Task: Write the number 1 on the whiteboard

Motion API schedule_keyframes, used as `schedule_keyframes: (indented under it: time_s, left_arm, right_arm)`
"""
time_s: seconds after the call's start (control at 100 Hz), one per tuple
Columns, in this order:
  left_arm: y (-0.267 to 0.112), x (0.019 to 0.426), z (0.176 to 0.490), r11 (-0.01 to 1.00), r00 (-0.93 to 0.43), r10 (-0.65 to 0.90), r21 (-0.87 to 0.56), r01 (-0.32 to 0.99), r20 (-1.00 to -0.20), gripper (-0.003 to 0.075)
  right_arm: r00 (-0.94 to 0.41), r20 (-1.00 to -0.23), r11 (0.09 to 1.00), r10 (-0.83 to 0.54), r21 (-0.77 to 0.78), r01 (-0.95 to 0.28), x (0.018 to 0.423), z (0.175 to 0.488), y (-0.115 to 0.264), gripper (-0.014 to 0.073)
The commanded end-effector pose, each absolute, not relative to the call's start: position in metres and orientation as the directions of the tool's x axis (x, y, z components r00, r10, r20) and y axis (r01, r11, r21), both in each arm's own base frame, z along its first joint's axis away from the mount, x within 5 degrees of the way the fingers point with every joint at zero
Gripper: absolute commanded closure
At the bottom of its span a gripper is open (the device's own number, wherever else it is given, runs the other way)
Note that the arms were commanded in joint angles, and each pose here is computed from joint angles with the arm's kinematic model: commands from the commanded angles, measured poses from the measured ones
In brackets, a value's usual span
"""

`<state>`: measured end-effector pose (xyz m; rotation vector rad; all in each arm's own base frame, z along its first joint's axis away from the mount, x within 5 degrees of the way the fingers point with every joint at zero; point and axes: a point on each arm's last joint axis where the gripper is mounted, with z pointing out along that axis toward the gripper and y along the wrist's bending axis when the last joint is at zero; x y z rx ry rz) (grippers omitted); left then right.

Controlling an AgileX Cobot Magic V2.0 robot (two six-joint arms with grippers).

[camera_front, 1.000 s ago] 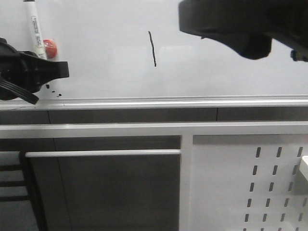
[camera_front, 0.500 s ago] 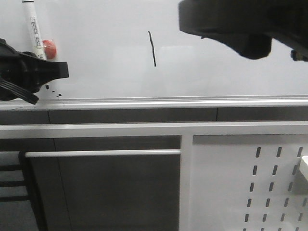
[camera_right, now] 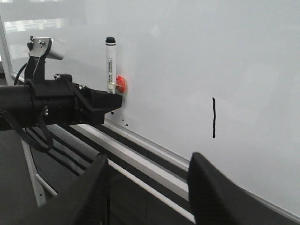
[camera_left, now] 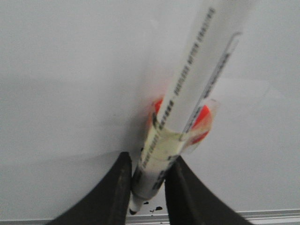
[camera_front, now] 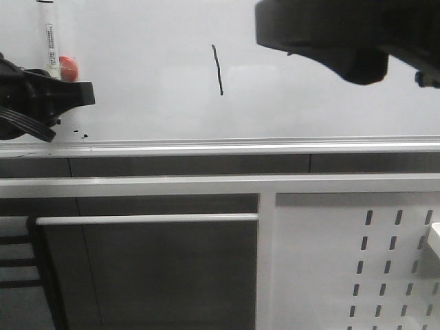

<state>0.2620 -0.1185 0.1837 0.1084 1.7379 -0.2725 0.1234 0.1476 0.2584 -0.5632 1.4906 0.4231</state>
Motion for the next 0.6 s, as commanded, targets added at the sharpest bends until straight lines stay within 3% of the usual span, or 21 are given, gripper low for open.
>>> schedule_keyframes:
  time_s: [0.0, 0.46, 0.59]
  left_arm:
    - [-0.1189, 0.2665, 0.2053, 0.964, -0.063, -0.135, -0.145, 0.223, -0.989, 0.0561]
    - [-0.1212, 0.2658, 0.2029, 0.960, -0.088, -0.113, -0.131, 0.247, -0.990, 0.0569]
    - [-0.1211, 0.2658, 0.2034, 0.960, -0.083, -0.114, -0.131, 0.247, -0.990, 0.0634]
  right_arm:
    - [0.139, -0.990, 0.822, -0.022, -0.097, -0.562, 0.1244, 0.2758, 0.1458, 0.0259]
    - [0.139, -0.990, 0.818, -0.021, -0.097, -0.567, 0.1235, 0.2758, 0.1466, 0.0259]
    - [0.139, -0.990, 0.818, -0.021, -0.097, -0.567, 0.1235, 0.2758, 0.1466, 0.0259]
